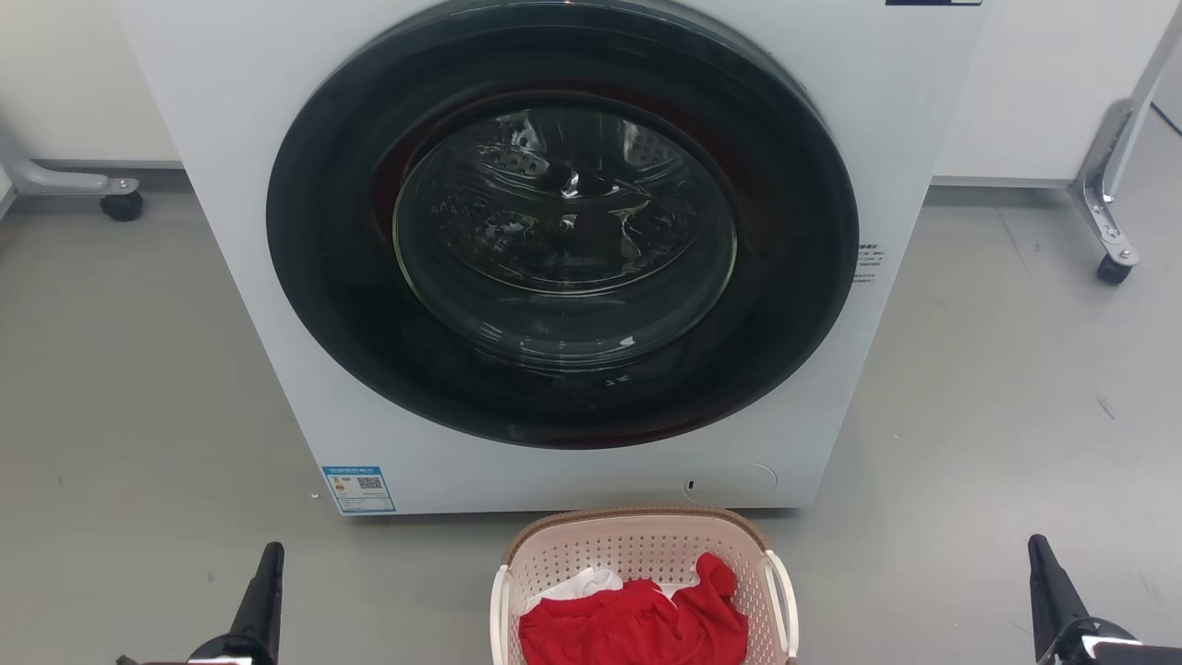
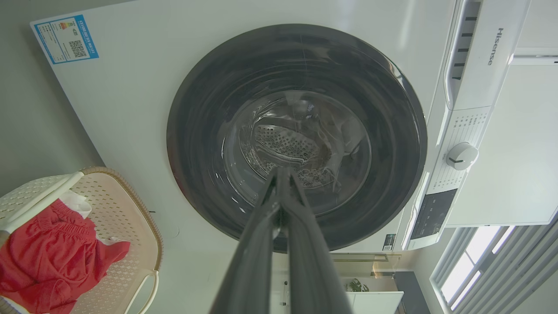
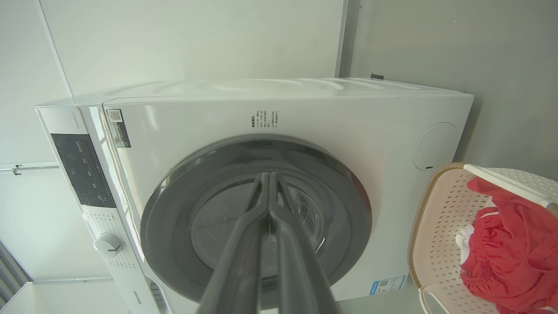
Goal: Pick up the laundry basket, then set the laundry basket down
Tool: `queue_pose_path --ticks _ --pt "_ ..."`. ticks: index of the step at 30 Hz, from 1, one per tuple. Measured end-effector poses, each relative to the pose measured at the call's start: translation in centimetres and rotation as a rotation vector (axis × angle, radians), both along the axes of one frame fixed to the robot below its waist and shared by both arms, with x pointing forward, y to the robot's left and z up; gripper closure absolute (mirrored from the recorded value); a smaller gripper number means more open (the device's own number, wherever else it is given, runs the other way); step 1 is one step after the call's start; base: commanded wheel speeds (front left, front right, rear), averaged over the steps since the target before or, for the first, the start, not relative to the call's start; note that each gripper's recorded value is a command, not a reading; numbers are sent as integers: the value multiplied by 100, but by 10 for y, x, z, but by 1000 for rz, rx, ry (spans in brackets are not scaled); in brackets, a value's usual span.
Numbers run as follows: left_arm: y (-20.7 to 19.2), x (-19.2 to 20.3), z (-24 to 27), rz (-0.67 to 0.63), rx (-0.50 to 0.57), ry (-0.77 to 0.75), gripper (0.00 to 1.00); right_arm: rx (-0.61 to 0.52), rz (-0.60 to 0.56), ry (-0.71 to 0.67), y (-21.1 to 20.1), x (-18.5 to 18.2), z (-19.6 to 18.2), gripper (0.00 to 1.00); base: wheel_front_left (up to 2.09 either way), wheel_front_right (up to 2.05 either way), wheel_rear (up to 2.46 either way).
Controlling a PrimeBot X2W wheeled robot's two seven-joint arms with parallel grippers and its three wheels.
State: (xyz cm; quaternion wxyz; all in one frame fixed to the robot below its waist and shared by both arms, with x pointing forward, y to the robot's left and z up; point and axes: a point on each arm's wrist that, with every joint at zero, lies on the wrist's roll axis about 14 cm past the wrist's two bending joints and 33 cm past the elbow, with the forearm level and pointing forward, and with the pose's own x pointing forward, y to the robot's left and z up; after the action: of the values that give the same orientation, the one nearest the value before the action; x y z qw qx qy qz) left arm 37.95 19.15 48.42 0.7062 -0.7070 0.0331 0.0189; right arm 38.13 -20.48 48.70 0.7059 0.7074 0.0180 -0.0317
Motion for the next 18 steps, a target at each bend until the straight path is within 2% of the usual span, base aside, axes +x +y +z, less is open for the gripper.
queue_pose_path --ticks 18 --pt "0 0 0 0 0 0 100 0 0 0 0 0 0 100 0 0 0"
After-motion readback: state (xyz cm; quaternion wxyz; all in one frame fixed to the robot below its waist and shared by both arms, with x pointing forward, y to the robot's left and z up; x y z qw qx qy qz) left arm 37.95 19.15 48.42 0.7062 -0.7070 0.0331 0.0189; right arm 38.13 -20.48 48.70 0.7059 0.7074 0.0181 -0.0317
